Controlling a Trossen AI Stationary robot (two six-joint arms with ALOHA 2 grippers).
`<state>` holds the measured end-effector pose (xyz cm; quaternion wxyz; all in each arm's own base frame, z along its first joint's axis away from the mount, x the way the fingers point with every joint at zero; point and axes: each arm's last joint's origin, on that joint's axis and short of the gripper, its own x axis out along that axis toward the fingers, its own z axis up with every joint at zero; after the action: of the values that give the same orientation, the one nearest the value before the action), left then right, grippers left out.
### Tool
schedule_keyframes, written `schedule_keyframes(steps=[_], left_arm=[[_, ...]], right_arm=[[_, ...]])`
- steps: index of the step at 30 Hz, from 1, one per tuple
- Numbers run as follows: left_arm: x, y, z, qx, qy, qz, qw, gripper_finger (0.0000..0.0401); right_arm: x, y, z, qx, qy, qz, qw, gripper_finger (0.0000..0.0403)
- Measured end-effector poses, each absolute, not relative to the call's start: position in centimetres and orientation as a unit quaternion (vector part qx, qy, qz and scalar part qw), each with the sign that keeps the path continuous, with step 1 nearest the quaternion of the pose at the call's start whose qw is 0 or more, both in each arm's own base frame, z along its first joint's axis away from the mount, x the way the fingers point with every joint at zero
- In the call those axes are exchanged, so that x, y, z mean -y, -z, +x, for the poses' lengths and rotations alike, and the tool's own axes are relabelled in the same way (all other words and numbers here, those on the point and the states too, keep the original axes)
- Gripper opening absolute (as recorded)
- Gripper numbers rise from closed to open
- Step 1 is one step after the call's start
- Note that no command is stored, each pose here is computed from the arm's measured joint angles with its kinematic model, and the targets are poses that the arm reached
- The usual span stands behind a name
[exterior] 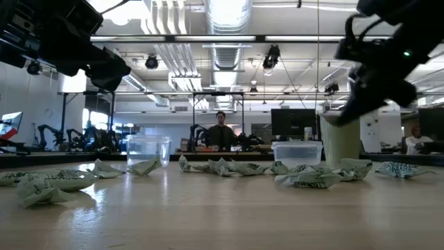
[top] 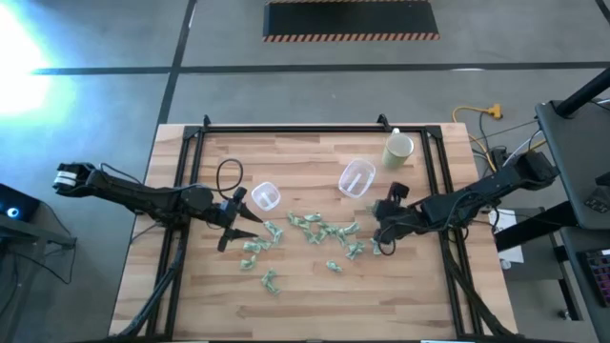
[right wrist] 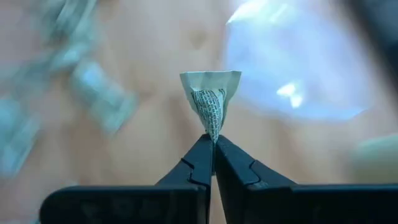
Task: Pick and place items into bin
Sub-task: Put the stevia packet into the right transparent bin
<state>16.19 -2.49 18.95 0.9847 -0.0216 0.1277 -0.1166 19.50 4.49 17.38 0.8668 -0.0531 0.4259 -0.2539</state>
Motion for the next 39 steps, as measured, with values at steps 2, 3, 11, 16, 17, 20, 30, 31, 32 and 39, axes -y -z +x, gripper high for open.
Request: schedule_keyframes(steps=[2, 3, 11, 16, 17, 20, 30, 31, 32, 39], left_arm=[[2.5, -19.0, 16.2, -0.127, 0.116, -0.022, 0.985, 0.0187], [2.5, -19.0, 16.2, -0.127, 0.116, -0.022, 0.985, 0.0187], [2.4, -19.0, 16.2, -0.126, 0.110, -0.021, 0.986, 0.0187], [2.3, -19.0, 16.2, -0.125, 0.086, -0.018, 0.988, 0.0187], [2.3, -19.0, 16.2, -0.125, 0.084, -0.018, 0.988, 0.0187], [2.2, -19.0, 16.3, -0.123, 0.073, -0.016, 0.990, 0.0187], [2.2, -19.2, 16.5, -0.106, 0.064, -0.016, 0.992, 0.0187], [2.2, -19.2, 16.5, -0.107, 0.064, -0.016, 0.992, 0.0187], [2.2, -19.1, 16.5, -0.108, 0.064, -0.016, 0.992, 0.0187], [2.2, -18.7, 16.7, -0.121, 0.064, -0.015, 0.990, 0.0187]], right_arm=[[-4.1, -18.2, 20.1, -0.397, 0.279, -0.071, 0.872, 0.0008], [-3.8, -18.4, 20.4, -0.389, 0.286, -0.076, 0.872, 0.0008], [0.2, -19.2, 21.8, -0.354, 0.355, -0.051, 0.864, 0.0008], [2.7, -19.3, 21.9, -0.357, 0.384, -0.015, 0.851, 0.0008], [3.1, -19.2, 21.8, -0.361, 0.380, -0.005, 0.852, 0.0008], [4.0, -19.2, 21.8, -0.366, 0.372, 0.020, 0.853, 0.0008], [5.5, -18.8, 22.1, -0.332, 0.347, 0.043, 0.876, 0.0008], [5.5, -18.6, 22.0, -0.333, 0.349, 0.044, 0.875, 0.0008], [5.6, -18.5, 21.9, -0.335, 0.350, 0.045, 0.873, 0.0008], [5.6, -17.8, 21.6, -0.337, 0.355, 0.058, 0.870, 0.0008]])
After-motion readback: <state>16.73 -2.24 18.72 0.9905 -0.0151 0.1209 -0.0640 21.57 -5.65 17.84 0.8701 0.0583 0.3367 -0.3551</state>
